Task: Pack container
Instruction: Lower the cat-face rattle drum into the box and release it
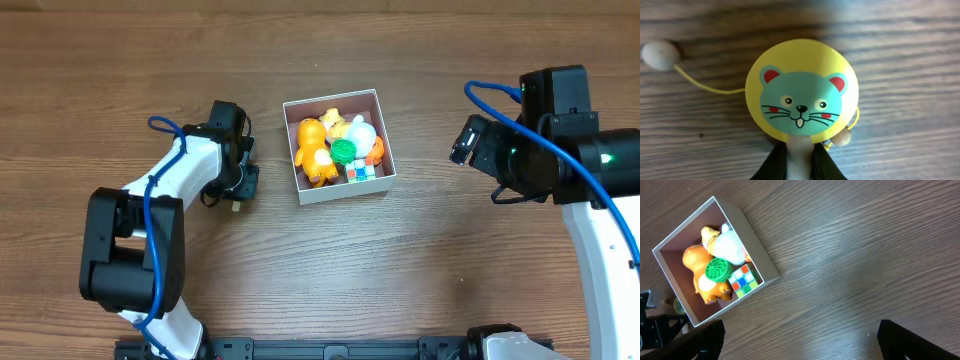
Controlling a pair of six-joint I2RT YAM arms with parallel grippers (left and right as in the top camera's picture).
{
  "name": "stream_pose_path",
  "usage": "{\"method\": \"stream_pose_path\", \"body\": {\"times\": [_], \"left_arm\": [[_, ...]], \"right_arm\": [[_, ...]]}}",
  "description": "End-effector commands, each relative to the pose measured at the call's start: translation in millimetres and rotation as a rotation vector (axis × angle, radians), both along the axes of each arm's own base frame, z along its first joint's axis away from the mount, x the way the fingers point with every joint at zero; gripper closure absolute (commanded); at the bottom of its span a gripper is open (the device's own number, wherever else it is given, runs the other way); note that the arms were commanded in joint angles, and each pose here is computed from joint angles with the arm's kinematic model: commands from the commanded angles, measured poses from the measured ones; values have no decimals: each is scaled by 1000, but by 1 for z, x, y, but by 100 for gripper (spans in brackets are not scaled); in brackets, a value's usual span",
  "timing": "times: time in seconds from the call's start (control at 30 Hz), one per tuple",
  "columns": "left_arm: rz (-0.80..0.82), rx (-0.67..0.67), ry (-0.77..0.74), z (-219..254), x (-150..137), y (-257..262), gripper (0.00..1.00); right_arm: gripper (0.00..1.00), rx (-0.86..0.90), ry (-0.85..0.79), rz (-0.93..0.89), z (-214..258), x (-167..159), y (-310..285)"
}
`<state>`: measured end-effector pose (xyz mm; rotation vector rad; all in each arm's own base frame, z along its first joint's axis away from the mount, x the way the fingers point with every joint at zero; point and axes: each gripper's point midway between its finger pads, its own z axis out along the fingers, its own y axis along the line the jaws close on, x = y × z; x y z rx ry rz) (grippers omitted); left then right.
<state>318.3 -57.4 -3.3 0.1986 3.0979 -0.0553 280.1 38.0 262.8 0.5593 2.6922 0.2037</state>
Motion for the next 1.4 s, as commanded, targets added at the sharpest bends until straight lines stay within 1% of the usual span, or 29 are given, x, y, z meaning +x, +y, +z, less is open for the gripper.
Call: {"method": "stream_pose_path", "body": {"times": [0.0, 0.1, 0.13, 0.2, 0.3, 0.4, 0.47, 0.5, 0.57, 0.67, 0.73, 0.8, 0.9, 0.93, 1.0, 1.03, 1.07, 1.1, 1.17, 1.27, 1.3, 1.37], "left_arm": [[-44, -74, 126, -20, -25, -13, 91], [-42, -84, 138, -7, -21, -15, 96], [-42, -94, 134, 6, -15, -18, 96], [-34, -140, 98, 50, 4, -28, 96], [-48, -232, -24, 131, 33, -47, 94], [-102, -322, -176, 201, 49, -72, 94], [-109, -356, -260, 228, 56, -91, 94], [-117, -377, -294, 234, 59, -109, 94], [-70, -358, -289, 226, 60, -130, 88], [-38, -308, -247, 194, 63, -166, 83], [6, -278, -216, 168, 67, -181, 83], [96, -243, -172, 139, 72, -187, 84], [123, -233, -161, 117, 84, -188, 84], [129, -224, -171, 115, 88, -186, 81], [130, -222, -195, 116, 95, -182, 60], [113, -246, -189, 120, 95, -184, 49], [77, -287, -178, 127, 94, -188, 41], [42, -329, -168, 142, 95, -188, 0], [36, -363, -149, 168, 95, -178, 0], [18, -338, -137, 220, 85, -143, 0], [8, -318, -140, 235, 79, -132, 0], [29, -210, -158, 261, 64, -100, 0]], "right_arm": [[0, -13, -30, -3, 8, 1, -3], [0, -13, -31, -3, 8, 1, -3], [0, -13, -31, -3, 8, 2, -3], [0, -13, -31, -3, 8, 2, -3], [0, -13, -31, -3, 8, 2, -3], [0, -13, -32, -3, 8, 2, -3], [0, -13, -31, -3, 8, 2, -3], [0, -13, -31, -3, 8, 2, -3], [0, -13, -32, -3, 8, 2, -3], [0, -13, -34, -3, 8, 2, -3], [0, -13, -33, -3, 8, 2, -3], [0, -14, -28, -3, 7, 1, -3], [0, -14, -23, -3, 7, 0, -3], [0, -14, -23, -3, 7, 0, -3], [0, -14, -22, -2, 7, 0, -3], [0, -15, -19, -3, 6, -1, -3], [0, -15, -14, -3, 6, -2, -3], [0, -16, -9, -2, 5, -3, -4], [0, -18, -2, -2, 5, -5, -4], [0, -35, -16, 43, 6, -4, -3], [0, -44, -38, 70, 11, -4, -3], [0, -38, -94, 78, 27, -9, -1]]}}
